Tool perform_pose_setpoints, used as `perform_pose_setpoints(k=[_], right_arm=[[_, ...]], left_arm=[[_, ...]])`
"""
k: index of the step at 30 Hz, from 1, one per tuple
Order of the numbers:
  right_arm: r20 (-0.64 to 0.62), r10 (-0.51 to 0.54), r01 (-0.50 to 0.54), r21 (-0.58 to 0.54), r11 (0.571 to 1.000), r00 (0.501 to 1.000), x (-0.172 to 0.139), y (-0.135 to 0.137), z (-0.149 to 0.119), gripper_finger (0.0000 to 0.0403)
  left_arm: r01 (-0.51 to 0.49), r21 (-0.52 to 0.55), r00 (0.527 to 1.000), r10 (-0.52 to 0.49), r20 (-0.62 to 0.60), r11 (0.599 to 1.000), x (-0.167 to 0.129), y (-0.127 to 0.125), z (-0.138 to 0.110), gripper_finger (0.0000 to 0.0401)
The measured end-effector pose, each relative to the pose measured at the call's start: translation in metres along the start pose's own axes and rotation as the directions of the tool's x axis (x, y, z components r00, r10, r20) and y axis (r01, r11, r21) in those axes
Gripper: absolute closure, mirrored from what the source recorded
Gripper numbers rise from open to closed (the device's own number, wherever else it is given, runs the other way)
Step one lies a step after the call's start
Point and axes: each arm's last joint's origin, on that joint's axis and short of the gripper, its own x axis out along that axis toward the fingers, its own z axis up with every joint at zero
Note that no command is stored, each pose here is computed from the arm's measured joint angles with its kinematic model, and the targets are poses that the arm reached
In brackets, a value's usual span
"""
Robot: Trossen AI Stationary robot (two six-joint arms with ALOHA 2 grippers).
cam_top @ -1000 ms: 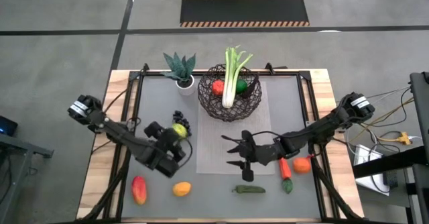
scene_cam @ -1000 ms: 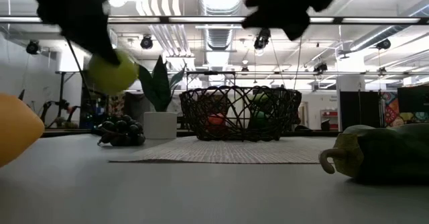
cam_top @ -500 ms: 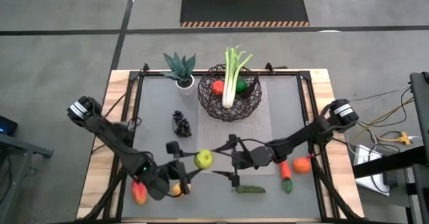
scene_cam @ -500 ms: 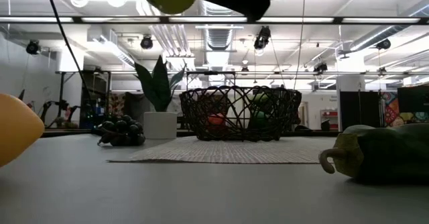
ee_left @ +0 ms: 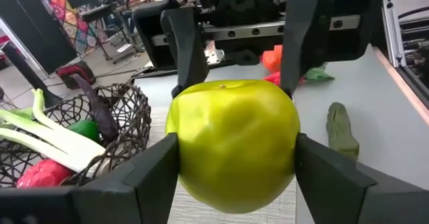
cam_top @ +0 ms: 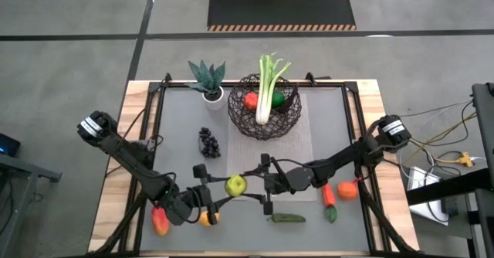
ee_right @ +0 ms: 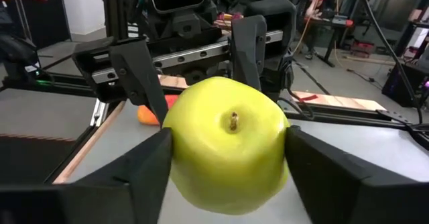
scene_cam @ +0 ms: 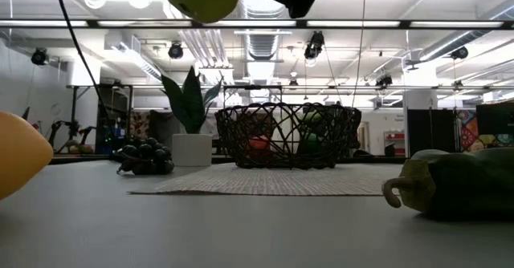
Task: Build produce basket
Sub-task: Put the yellow apple into the black wire basket
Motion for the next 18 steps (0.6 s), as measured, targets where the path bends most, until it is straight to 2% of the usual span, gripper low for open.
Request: perform_pose_setpoints(k=[5, 14, 18], right_arm=[[0.0, -0.002, 0.002, -0.003, 1.0, 1.0, 0.0003, -0.0008, -0.0001, 0.0202], [-0.003, -0.001, 0.001, -0.001, 1.0, 1.0, 0.0003, -0.0008, -0.0004, 0.0203], [-0.004, -0.001, 0.001, 0.015, 1.0, 1.0, 0.0003, -0.0009, -0.0004, 0.0203]], left_arm=[[-0.008, -0.002, 1.0, 0.008, 0.007, 1.0, 0.0006, 0.0005, 0.0009, 0.0157], [-0.011, 0.009, 1.0, 0.011, 0.007, 1.0, 0.001, 0.0009, 0.0006, 0.0156], [-0.011, -0.01, 1.0, 0.011, 0.008, 1.0, 0.0011, 0.001, 0.0007, 0.0139]])
